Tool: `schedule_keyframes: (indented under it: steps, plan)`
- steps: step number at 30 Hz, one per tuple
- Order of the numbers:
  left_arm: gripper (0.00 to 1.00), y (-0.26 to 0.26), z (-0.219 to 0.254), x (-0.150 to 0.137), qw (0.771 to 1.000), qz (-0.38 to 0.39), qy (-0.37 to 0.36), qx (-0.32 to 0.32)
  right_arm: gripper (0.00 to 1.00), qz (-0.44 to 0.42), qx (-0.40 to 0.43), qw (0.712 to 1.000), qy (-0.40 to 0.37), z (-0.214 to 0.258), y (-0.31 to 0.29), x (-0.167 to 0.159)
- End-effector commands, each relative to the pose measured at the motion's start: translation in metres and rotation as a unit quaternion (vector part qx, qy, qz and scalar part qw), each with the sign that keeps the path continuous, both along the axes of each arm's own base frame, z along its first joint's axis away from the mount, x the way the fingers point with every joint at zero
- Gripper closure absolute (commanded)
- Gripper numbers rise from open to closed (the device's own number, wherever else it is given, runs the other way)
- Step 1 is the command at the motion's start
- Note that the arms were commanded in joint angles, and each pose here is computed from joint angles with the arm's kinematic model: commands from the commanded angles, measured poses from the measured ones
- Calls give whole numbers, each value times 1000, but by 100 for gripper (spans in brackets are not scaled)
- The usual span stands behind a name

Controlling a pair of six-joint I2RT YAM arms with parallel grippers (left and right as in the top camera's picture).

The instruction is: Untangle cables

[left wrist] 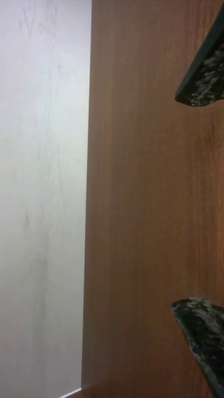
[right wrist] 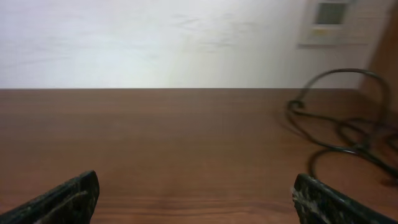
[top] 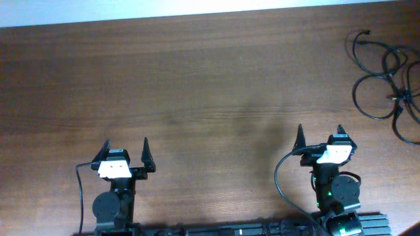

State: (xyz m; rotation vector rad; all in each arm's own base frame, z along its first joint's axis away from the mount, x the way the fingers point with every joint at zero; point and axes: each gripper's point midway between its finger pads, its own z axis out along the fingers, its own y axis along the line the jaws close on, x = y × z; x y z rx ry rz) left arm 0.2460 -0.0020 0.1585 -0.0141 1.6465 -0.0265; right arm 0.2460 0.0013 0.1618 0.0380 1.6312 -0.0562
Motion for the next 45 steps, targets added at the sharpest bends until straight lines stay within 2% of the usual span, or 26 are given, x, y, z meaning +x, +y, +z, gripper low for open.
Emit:
schedule_keyframes:
  steps: [1,6,9,15,25,31,33,36,40,45]
  plan:
    - [1,3,-2,0,1000,7,2,8,1,58,1,998,7,-5,20,0]
    - [1,3,-2,0,1000,7,2,8,1,58,1,998,14,-8,20,0]
    - [1,3,-2,0,1000,7,2,8,1,47,4,998,-32,15,16,1]
    - [1,3,-2,0,1000,7,2,8,1,27,3,999,-21,9,8,1]
    - [1,3,-2,0,1000,7,2,8,1,23,-8,997,78,-38,7,4]
    - [2,3,-2,0,1000,7,2,8,1,24,-8,996,82,-39,7,6]
    - [1,3,-2,0,1000,7,2,8,1,28,-5,998,61,-29,8,6]
    - [1,3,-2,0,1000,7,2,8,1,15,3,1000,-16,6,-1,0]
    - [1,3,-2,0,1000,7,2,8,1,-23,2,1000,6,-5,-21,-1]
    - [1,3,-2,0,1000,7,2,8,1,1,4,1000,6,-5,-13,0]
